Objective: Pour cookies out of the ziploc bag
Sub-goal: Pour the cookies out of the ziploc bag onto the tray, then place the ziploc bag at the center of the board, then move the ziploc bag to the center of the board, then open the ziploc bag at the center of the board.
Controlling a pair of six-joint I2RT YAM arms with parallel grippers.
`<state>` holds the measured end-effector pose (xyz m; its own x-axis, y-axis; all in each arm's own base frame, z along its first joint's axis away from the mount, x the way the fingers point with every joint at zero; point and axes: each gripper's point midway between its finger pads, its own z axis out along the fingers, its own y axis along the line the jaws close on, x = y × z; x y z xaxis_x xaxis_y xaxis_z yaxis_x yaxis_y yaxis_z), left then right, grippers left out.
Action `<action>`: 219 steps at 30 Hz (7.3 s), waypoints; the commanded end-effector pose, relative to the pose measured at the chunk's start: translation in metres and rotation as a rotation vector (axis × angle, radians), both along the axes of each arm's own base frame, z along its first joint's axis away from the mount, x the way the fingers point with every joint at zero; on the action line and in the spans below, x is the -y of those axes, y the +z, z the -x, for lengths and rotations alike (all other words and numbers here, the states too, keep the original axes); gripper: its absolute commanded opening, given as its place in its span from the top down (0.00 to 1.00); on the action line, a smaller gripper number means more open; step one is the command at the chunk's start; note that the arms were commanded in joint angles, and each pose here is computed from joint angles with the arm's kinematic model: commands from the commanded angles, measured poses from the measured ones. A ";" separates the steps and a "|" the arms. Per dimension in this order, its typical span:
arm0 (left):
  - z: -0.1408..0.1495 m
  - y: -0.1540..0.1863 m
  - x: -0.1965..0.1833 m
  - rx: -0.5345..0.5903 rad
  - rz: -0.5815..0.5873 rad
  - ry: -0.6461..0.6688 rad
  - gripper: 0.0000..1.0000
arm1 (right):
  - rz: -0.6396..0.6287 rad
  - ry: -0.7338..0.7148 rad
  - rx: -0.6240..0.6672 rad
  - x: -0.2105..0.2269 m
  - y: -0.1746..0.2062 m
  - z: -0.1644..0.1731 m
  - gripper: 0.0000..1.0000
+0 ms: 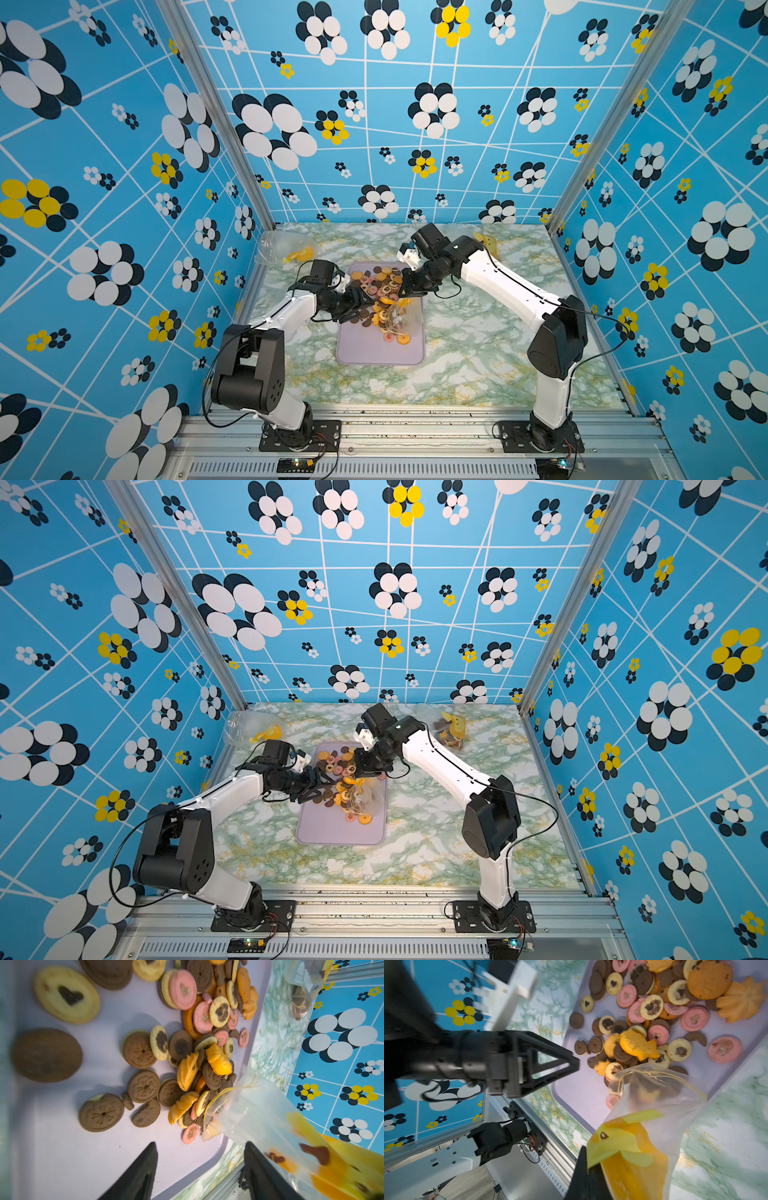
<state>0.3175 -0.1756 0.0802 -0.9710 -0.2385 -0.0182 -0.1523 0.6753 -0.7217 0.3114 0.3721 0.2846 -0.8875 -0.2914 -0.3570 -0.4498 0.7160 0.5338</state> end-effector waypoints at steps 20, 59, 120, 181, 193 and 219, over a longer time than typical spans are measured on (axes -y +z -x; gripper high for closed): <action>-0.012 0.045 -0.024 0.145 -0.014 0.074 0.11 | -0.040 -0.079 -0.001 0.028 -0.090 -0.018 1.00; -0.078 0.090 -0.024 0.231 -0.030 0.080 0.01 | -0.410 -1.029 0.231 0.356 -0.026 -0.109 1.00; -0.061 0.037 0.010 0.121 -0.020 0.025 0.00 | -0.091 -1.198 0.062 0.267 -0.146 -0.203 0.04; -0.039 0.044 0.047 0.140 0.026 -0.036 0.00 | -0.365 -1.319 -0.364 0.247 -0.222 -0.058 1.00; -0.033 0.038 0.066 0.131 0.013 -0.074 0.01 | -0.211 -1.114 -0.404 0.226 -0.216 0.031 0.77; -0.035 0.046 0.007 0.113 -0.049 0.002 0.01 | 0.606 -0.249 -0.073 0.152 -0.219 -0.006 0.50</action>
<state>0.3650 -0.1909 0.1195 -0.9593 -0.2495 -0.1319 -0.0841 0.6990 -0.7102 0.3143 0.2220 0.0710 -0.9804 -0.1222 -0.1543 -0.1349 0.9881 0.0743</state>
